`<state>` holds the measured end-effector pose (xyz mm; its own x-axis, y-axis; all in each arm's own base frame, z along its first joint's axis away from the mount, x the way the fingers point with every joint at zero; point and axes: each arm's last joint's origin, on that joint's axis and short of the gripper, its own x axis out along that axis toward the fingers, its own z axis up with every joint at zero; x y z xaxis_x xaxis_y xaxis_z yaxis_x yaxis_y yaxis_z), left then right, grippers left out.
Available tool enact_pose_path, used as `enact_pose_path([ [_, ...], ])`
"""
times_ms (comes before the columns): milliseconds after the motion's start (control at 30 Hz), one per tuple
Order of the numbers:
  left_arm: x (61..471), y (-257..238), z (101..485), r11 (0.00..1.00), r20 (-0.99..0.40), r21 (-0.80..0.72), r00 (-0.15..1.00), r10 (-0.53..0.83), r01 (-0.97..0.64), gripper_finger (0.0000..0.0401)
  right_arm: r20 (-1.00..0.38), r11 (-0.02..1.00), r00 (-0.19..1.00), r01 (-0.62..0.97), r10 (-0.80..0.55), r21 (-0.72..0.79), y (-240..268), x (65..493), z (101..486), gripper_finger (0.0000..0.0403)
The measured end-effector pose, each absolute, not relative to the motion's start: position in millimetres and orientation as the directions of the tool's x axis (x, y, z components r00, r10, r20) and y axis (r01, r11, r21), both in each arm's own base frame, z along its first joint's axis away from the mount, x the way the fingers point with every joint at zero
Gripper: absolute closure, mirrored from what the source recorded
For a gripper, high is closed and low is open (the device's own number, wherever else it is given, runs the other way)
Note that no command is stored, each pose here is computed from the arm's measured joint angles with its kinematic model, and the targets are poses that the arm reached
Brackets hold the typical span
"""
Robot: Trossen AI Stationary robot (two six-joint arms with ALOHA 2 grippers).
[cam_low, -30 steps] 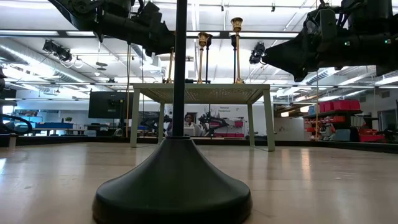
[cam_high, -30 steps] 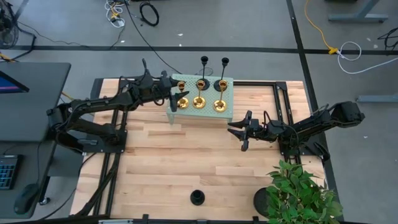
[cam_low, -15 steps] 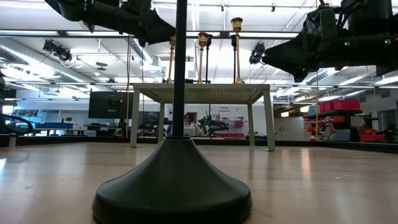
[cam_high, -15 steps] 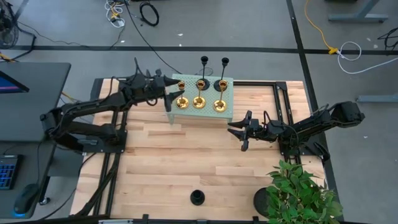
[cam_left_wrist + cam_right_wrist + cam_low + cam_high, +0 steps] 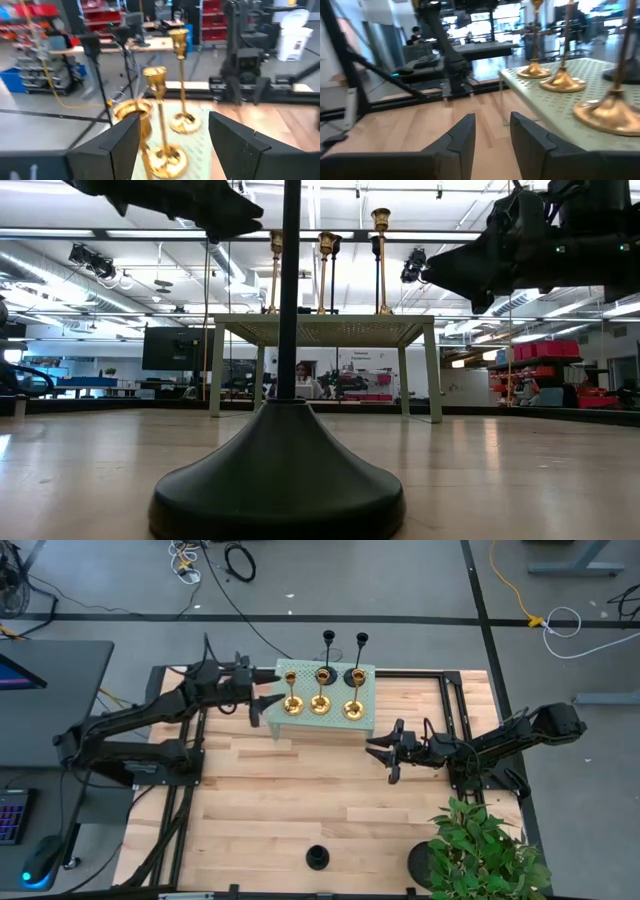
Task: Pick & Place candle stick holders
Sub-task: Put the black candle holder on the shelf aligned with the other black candle holders
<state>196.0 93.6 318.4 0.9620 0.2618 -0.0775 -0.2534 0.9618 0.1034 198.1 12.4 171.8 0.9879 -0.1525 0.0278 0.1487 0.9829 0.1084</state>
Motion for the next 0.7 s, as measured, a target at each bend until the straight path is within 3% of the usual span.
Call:
enact_pose_path([
  [367,178.4,67.4,313.1,0.999,-0.207,0.006,0.977,-0.047,0.05,0.0165,-0.019,0.984,0.996,-0.085,0.089,0.155,36.4,198.5,168.0,0.0279],
  [700,181.5,45.6,306.7,0.969,-0.26,-0.11,0.935,-0.243,0.222,0.0165,-0.053,0.963,0.972,-0.218,0.229,0.159,82.8,240.8,174.0,0.0279],
])
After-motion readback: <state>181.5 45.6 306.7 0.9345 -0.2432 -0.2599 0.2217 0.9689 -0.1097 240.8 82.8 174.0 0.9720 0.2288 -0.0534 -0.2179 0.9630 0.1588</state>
